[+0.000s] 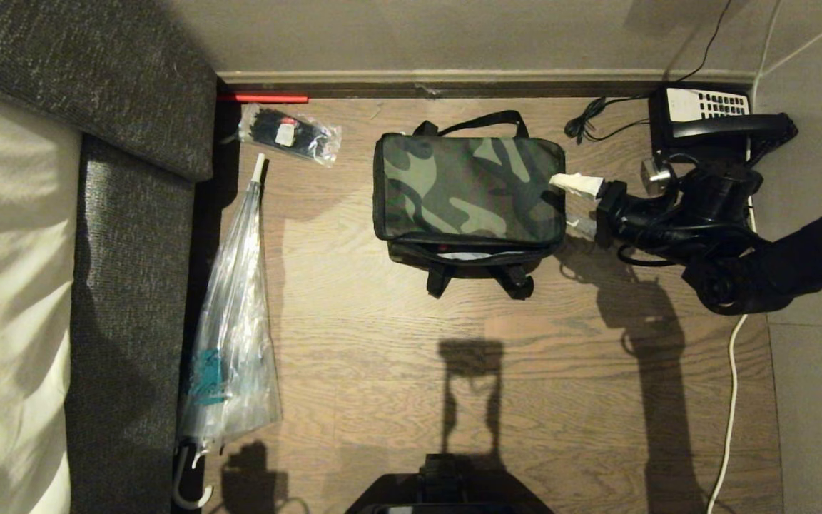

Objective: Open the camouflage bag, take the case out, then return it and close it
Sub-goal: Open the top of the storage box

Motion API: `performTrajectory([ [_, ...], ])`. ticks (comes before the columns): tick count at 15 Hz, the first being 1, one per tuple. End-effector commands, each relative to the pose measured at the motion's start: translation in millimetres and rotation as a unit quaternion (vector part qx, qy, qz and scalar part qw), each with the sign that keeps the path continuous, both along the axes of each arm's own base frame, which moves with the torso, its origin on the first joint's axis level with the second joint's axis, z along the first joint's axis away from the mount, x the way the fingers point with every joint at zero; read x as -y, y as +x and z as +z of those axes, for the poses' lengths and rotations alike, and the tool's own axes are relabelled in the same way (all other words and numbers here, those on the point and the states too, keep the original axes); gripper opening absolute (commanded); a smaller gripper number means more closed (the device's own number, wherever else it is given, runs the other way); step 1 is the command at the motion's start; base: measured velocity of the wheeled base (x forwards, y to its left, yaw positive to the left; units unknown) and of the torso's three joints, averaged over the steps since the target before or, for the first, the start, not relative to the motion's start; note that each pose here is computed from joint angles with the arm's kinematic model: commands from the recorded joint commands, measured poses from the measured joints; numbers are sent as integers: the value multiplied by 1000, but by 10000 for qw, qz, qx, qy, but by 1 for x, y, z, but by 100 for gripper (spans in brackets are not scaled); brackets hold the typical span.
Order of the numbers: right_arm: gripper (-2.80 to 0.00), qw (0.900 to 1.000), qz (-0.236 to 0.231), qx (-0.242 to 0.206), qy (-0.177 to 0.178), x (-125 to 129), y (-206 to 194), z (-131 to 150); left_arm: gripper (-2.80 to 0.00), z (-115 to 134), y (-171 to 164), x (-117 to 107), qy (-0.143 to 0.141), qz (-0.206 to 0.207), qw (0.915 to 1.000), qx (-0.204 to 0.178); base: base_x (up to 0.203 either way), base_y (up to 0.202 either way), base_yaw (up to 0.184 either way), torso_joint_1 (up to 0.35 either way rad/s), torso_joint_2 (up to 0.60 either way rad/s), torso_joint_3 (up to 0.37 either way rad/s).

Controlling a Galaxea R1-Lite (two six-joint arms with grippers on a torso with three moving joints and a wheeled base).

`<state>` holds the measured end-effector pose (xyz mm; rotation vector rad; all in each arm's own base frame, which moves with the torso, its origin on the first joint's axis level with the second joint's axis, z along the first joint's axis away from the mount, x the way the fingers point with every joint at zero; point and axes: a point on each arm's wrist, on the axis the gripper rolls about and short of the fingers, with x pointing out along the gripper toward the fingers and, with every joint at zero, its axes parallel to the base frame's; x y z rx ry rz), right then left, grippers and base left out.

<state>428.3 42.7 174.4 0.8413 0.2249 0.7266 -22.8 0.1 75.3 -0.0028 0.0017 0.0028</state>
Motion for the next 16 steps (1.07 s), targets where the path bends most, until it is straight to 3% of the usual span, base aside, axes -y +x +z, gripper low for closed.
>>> performTrajectory([
  [1,0,10000,56,-16,42,-2,2,0,-280,0,0,0,-1,2,10000,-7,0,0,0,0,0,0],
  [11,0,9984,468,-8,332,-35,-2,16,-280,0,0,0,-2,2,10000,-1,0,0,0,0,0,0],
  [16,0,9968,526,-124,587,-36,-2,24,-280,0,0,0,-4,2,10000,0,0,0,0,0,0,0],
])
